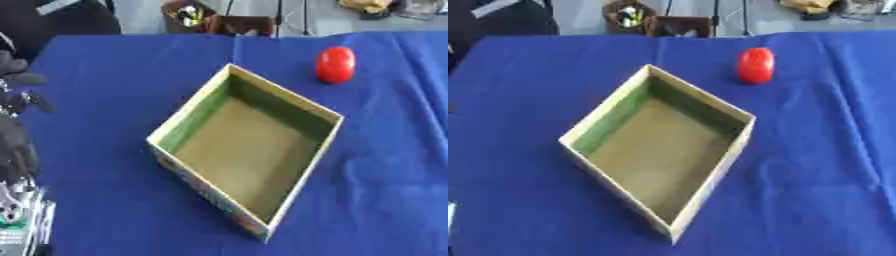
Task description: Pick up objects on the table and place them in the box.
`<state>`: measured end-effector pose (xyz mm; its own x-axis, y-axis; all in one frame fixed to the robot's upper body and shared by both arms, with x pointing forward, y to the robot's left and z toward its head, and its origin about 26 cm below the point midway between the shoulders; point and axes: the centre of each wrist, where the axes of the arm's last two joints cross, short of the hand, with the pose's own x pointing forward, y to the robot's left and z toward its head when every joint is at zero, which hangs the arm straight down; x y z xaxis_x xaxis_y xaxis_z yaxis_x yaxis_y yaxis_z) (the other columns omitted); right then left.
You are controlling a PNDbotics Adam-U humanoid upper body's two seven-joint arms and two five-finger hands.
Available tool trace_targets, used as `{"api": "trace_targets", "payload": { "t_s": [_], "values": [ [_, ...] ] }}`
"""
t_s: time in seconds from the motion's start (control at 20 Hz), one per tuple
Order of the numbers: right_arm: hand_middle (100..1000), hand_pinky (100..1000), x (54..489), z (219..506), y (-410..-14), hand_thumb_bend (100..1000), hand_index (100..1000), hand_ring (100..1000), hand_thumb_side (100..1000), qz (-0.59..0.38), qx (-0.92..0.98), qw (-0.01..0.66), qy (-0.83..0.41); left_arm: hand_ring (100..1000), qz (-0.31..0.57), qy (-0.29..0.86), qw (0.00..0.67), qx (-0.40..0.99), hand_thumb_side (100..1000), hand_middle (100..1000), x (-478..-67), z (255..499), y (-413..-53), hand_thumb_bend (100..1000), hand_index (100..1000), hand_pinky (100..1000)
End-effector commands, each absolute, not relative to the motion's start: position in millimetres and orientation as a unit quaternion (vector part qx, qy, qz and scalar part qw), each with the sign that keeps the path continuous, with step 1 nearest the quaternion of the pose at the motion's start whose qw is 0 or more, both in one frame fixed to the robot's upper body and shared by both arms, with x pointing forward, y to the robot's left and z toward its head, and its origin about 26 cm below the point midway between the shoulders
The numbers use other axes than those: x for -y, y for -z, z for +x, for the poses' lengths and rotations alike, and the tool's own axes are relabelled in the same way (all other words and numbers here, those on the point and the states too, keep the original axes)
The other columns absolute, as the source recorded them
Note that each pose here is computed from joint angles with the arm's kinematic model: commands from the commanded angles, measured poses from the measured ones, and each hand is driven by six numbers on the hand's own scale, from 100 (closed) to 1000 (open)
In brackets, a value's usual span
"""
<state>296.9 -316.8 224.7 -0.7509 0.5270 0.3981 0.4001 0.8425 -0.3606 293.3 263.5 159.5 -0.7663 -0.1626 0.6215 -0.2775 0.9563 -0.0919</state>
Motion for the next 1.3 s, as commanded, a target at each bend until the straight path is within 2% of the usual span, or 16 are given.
{"api": "trace_targets", "payload": {
  "t_s": [0.05, 0.5, 0.75, 1.3],
  "values": [
    [646, 573, 317, 294, -242, 100, 822, 607, 1000, -0.258, 0.930, 0.219, -0.146, 542, 0.124, -0.082, 0.305, 0.941, 936, 585, -267, 292, -169, 100, 715, 293],
    [728, 677, 297, 301, -306, 113, 854, 689, 1000, -0.293, 0.908, 0.130, -0.271, 542, 0.116, -0.075, 0.315, 0.939, 936, 585, -264, 291, -165, 100, 715, 290],
    [752, 707, 289, 312, -332, 192, 859, 714, 1000, -0.333, 0.876, 0.127, -0.326, 542, 0.109, -0.070, 0.322, 0.938, 935, 585, -262, 290, -162, 100, 714, 288],
    [773, 744, 267, 360, -368, 265, 862, 748, 1000, -0.394, 0.812, 0.171, -0.394, 542, 0.105, -0.062, 0.330, 0.936, 934, 586, -262, 288, -159, 100, 713, 284]
  ]
}}
